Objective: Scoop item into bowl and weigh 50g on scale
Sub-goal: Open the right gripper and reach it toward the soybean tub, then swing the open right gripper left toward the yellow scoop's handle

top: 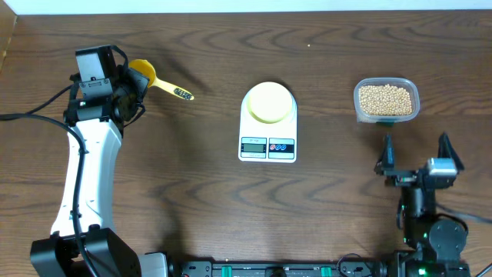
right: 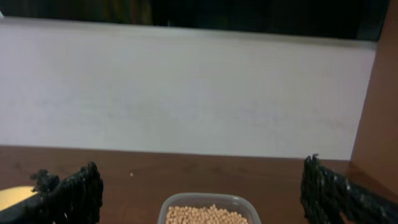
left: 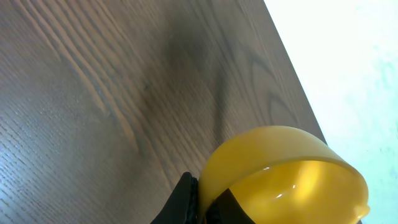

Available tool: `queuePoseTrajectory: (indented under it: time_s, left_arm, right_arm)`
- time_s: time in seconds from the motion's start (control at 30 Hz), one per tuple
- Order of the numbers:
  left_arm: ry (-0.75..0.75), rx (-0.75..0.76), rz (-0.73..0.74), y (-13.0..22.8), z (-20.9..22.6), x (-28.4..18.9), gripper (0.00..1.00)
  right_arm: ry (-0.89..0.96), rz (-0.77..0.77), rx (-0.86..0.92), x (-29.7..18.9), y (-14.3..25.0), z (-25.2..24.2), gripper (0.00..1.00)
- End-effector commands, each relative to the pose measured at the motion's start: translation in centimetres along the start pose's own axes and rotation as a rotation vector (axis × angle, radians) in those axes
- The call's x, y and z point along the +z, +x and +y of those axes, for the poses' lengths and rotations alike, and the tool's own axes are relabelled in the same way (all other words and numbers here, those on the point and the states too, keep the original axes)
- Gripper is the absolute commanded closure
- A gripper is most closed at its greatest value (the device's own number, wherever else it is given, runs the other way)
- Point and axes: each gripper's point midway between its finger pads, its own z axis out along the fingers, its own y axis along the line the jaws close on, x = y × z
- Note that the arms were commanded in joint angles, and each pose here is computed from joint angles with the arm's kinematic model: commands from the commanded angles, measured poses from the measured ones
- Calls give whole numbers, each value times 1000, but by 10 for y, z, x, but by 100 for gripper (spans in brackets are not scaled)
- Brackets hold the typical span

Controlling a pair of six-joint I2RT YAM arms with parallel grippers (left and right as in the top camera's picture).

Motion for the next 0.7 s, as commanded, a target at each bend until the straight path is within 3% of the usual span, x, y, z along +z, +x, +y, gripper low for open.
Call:
queuePoseTrajectory:
  time_s: [0.0,0.33,0.67]
  left_arm:
    - [3,-10,-21,-5,-1,-4,92]
    - [2,-17,-20,-5,-1,-4,92]
    - [2,-16,-21,-5,-1,-4,92]
  right_arm:
    - [-43,38,-27,14,-8,6,1]
    - [-220,162,-6,69,-4,34,1]
    - [-548,245,68,115,4,81,1]
